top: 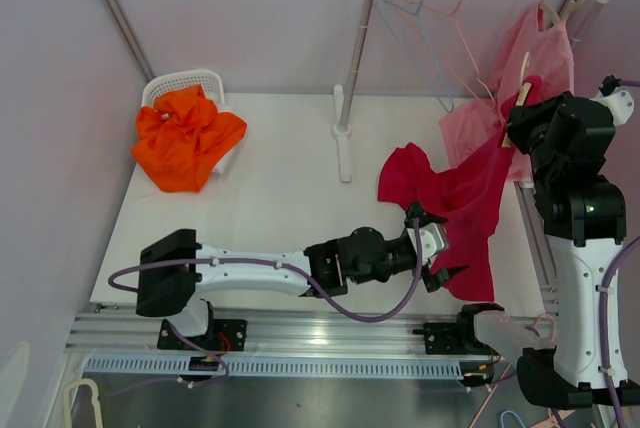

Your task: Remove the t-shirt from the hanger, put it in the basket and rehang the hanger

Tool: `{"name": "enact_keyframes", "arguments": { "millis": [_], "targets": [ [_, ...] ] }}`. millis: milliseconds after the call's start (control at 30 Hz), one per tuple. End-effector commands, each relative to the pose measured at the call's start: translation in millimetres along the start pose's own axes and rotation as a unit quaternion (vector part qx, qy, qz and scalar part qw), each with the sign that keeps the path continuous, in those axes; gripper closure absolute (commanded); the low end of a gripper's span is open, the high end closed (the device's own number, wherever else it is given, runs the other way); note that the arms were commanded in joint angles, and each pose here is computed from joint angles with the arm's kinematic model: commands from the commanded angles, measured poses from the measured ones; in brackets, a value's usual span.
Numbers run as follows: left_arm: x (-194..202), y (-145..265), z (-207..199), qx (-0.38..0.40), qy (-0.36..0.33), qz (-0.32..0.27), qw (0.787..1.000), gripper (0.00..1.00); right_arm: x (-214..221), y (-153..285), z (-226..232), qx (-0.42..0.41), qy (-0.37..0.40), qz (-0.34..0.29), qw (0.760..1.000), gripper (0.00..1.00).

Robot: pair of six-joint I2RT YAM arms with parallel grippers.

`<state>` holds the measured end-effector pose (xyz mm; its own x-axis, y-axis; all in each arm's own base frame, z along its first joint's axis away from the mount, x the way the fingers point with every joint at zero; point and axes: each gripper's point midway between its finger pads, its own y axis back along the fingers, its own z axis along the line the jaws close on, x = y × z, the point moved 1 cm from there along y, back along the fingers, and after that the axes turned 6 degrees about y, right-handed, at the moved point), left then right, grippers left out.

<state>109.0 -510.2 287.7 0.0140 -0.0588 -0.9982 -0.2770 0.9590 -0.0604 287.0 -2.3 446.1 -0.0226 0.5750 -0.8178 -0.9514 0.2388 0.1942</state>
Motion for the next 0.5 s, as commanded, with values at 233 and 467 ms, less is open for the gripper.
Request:
{"name": "enact_keyframes", "arguments": {
  "millis": [233,467],
  "targets": [
    [-77,-21,-27,0.052,0.101,-0.13,0.985,0.01,-26,26,13,-0.032,-0.026,-0.034,0.999,1.0],
    [-40,-54,-25,0.02,0.149,-0.077,0.986,0.05,-32,33,20,-0.048,-0.031,-0.034,0.998,1.0]
  ]
}}
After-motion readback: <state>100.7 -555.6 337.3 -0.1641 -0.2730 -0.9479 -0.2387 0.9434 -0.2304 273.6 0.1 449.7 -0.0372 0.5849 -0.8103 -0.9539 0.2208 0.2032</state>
